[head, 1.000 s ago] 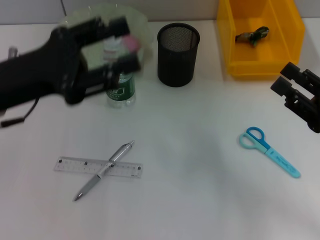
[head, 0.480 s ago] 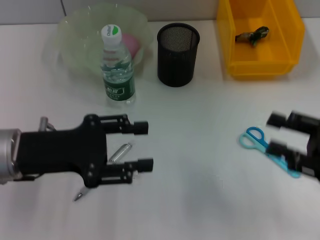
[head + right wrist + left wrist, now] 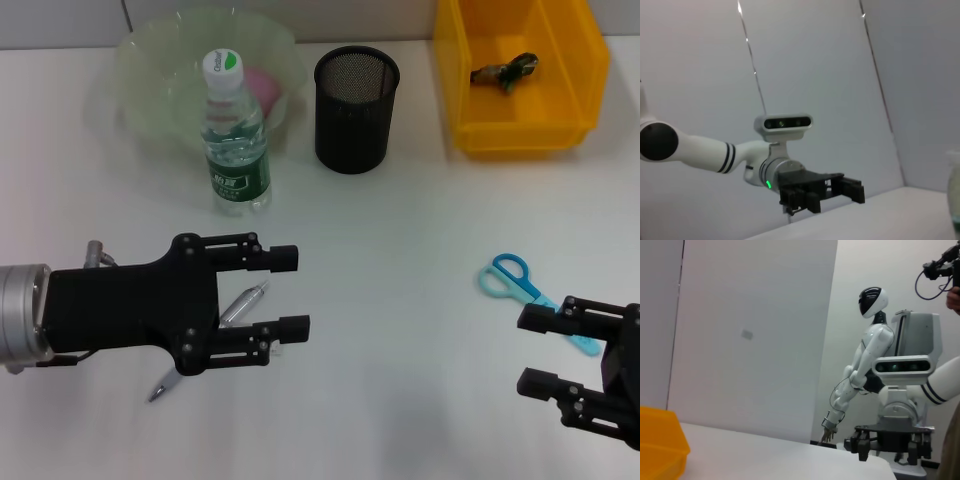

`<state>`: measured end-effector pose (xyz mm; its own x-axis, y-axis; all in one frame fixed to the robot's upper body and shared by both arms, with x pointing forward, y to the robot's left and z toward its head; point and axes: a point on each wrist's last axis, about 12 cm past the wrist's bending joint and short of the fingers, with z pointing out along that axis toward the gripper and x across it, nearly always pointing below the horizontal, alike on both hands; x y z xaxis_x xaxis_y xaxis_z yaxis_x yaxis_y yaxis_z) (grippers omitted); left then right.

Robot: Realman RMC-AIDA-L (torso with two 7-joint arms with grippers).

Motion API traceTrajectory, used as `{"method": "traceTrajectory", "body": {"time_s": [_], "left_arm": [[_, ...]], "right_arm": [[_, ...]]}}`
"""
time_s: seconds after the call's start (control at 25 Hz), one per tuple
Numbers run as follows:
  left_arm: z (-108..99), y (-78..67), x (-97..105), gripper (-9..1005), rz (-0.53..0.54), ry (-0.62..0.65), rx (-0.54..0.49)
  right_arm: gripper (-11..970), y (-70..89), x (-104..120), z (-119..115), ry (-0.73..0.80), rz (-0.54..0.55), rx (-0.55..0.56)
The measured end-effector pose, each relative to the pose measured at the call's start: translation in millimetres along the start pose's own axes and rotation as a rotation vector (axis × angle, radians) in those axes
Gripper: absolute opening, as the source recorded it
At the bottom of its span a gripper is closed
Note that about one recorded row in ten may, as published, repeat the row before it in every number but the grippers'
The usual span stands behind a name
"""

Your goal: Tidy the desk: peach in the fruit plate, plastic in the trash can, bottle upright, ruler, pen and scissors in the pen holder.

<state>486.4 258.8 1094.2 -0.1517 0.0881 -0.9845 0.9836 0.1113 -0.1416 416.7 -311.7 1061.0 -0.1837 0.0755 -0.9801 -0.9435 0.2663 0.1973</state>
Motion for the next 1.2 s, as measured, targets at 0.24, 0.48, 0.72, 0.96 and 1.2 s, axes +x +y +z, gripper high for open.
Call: {"method": "traceTrajectory", "body": {"time_s": [0.24,0.48,0.72,0.96,1.2], "left_arm": [[1,1.1,2,661,0.007,0.005,-0.011],[1,2.6,4,661,0.006,0.015,-0.028],[3,9.4,5,658,-0.003,0.054,-0.061],[5,24.1,-4,656,-0.008,0.224,-0.082],[30,35.7,-34,653,-0.022,0.429,-0.036]], "right_arm": [[590,5.5,4,1,-0.021,-0.005,0.008],[590,15.9,14,3,-0.045,-0.051,0.011],[589,21.0,20,6,-0.053,-0.038,0.018],[589,20.8,21,7,-0.055,-0.038,0.024],[589,18.0,20,9,-0.057,-0.033,0.028]]}}
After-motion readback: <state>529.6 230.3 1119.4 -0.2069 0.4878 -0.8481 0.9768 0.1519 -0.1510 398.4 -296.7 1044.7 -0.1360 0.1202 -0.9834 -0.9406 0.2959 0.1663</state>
